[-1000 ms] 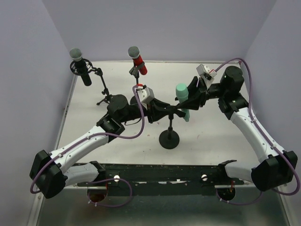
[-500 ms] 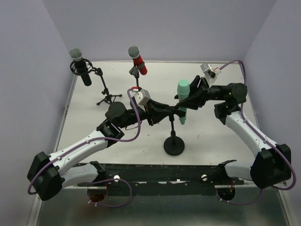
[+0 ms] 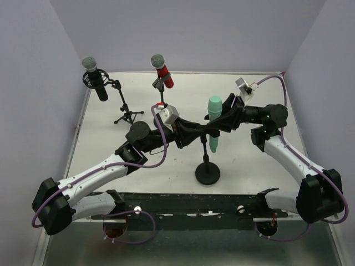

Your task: Attach the microphones to the stand

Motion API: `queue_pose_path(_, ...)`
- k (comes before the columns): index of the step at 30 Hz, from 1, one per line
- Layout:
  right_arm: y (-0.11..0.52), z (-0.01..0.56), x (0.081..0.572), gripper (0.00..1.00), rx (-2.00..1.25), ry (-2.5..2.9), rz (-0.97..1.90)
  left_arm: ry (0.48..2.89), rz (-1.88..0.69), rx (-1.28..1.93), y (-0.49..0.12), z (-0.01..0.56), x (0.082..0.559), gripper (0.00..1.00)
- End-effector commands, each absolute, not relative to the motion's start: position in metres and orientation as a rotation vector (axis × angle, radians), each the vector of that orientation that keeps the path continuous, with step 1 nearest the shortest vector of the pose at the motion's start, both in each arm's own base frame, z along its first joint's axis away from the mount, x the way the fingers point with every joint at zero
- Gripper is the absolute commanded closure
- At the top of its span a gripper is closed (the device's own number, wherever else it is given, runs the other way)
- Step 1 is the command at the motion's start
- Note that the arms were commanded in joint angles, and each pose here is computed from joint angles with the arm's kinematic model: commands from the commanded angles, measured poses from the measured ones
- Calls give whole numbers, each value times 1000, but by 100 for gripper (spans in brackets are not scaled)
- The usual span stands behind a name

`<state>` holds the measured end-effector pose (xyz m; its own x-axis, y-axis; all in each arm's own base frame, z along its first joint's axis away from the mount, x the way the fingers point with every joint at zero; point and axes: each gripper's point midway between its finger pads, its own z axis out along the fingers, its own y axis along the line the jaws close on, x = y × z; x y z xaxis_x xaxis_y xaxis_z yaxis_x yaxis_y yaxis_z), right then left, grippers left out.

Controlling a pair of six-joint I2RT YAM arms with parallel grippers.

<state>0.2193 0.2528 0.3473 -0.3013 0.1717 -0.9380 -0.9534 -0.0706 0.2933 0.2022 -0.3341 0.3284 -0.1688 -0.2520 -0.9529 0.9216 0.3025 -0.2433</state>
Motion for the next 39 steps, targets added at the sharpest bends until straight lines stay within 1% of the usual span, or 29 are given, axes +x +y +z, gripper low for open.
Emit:
queue_pose_path(1, 253, 362, 215, 98, -925, 1209, 1522, 1283, -1213, 646, -332, 347, 201, 89)
queue_pose_path(2, 253, 361, 215, 98, -924, 1210, 1522, 1285, -1215, 647, -332, 348, 200, 86)
queue_pose_path(4, 253, 360, 216, 98, -919, 1216, 1521, 1299, -1218, 648, -332, 348, 200, 68)
queue_pose_path(6, 253, 358, 217, 97, -917, 1225, 1521, 1303, -1228, 645, -332, 350, 199, 53)
queue_pose_path(8, 254, 358, 218, 97, -913, 1230, 1519, 1309, -1236, 641, -331, 351, 198, 41)
queue_pose_path(11, 254, 354, 219, 96, -917, 1238, 1514, 1306, -1244, 641, -330, 354, 195, 24)
queue_pose_path(14, 254, 352, 220, 96, -914, 1249, 1507, 1302, -1256, 641, -328, 357, 192, 14)
queue_pose_path(16, 254, 351, 220, 95, -912, 1256, 1507, 1294, -1262, 638, -327, 360, 190, 2)
queue_pose_path(19, 254, 349, 222, 92, -920, 1263, 1491, 1275, -1251, 645, -321, 365, 186, 2)
queue_pose_path(20, 254, 349, 221, 88, -928, 1263, 1486, 1264, -1238, 651, -317, 367, 183, 2)
queue_pose_path(22, 253, 349, 222, 77, -932, 1265, 1475, 1261, -1196, 663, -310, 362, 182, 2)
queue_pose_path(25, 252, 348, 219, 50, -945, 1259, 1465, 1275, -1144, 687, -300, 345, 178, 2)
queue_pose_path(27, 252, 348, 219, 37, -950, 1262, 1458, 1286, -1129, 694, -294, 331, 175, 1)
queue_pose_path(28, 252, 348, 218, 33, -955, 1259, 1453, 1294, -1129, 699, -293, 323, 173, 2)
queue_pose_path(33, 251, 348, 216, 19, -989, 1256, 1437, 1318, -1122, 703, -290, 290, 171, 2)
queue_pose_path(39, 247, 344, 215, 12, -1040, 1272, 1397, 1279, -1099, 750, -312, 277, 173, 2)
